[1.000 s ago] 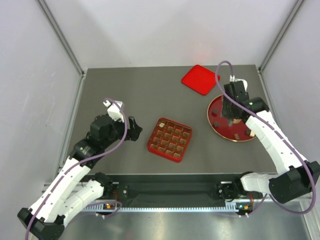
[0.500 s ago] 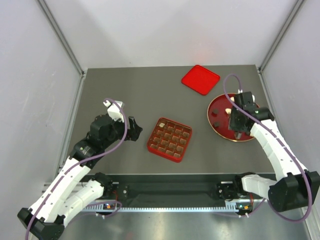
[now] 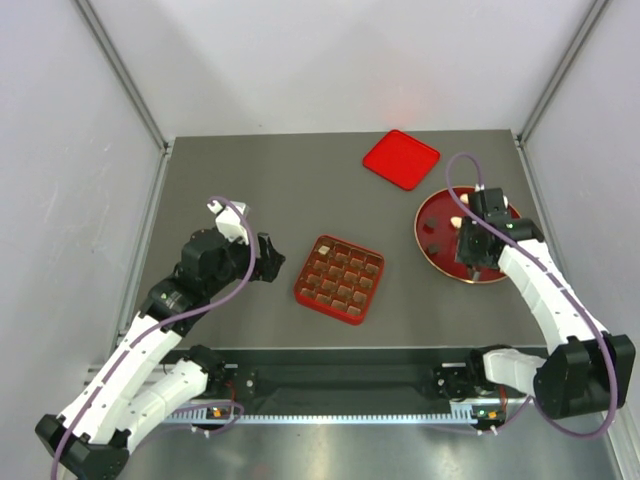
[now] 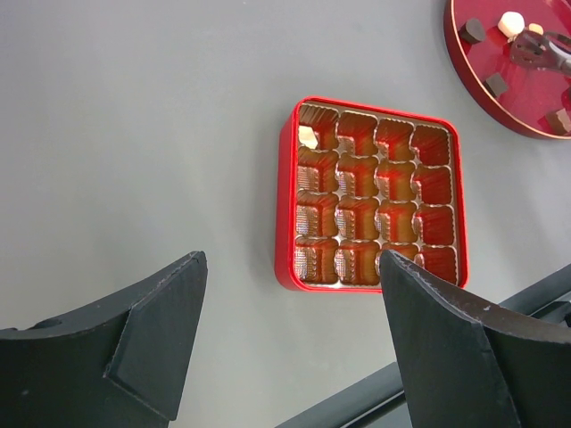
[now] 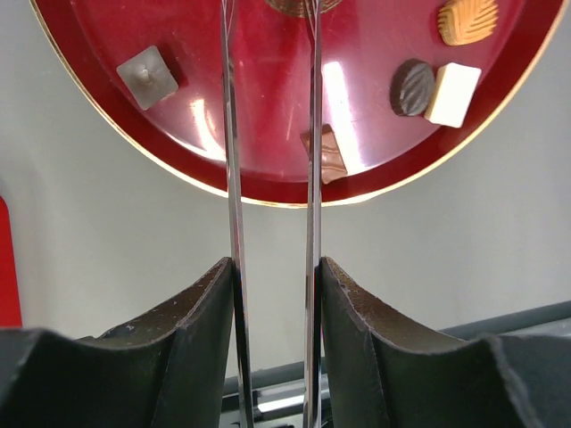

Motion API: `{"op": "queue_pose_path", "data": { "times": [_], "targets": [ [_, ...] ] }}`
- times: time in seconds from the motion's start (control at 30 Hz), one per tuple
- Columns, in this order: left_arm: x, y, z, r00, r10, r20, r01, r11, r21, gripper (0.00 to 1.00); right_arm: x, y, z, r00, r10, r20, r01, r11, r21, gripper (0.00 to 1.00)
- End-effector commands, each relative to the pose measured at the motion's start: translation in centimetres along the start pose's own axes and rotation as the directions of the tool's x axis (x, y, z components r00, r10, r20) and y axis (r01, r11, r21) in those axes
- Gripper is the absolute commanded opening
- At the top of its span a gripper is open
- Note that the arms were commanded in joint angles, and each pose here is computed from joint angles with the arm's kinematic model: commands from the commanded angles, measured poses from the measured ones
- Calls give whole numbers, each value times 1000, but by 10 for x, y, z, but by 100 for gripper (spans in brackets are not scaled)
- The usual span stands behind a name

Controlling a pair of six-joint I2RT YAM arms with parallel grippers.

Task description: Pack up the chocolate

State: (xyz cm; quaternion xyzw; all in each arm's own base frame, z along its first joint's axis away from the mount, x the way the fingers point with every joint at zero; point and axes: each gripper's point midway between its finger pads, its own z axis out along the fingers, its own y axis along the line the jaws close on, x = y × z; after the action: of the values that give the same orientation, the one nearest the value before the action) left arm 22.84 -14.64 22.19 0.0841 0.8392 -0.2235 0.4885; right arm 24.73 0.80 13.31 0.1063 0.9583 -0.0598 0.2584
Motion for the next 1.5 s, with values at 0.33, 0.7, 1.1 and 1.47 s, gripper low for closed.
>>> {"op": "queue_pose_path", "data": {
  "times": [0.33, 0.7, 1.1, 1.47],
  "targets": [
    [-5, -2, 1, 1000, 7, 16, -7, 1000, 9, 83, -16, 5, 15, 999, 13, 45, -12, 1000, -26, 35],
    [-7, -2, -1, 1000, 4, 27, -4, 1000, 6, 83, -37, 6, -47, 992, 16, 129, -2, 995, -102, 22],
    [-7, -2, -2, 1000, 5, 26, -6, 1000, 4, 83, -37, 118, -112, 962, -99, 254, 200, 891, -408, 20],
    [-5, -1, -1, 1000, 5, 22, -5, 1000, 1, 83, 15, 207, -122, 912, -318, 260, 409, 769, -492, 23]
  ]
}}
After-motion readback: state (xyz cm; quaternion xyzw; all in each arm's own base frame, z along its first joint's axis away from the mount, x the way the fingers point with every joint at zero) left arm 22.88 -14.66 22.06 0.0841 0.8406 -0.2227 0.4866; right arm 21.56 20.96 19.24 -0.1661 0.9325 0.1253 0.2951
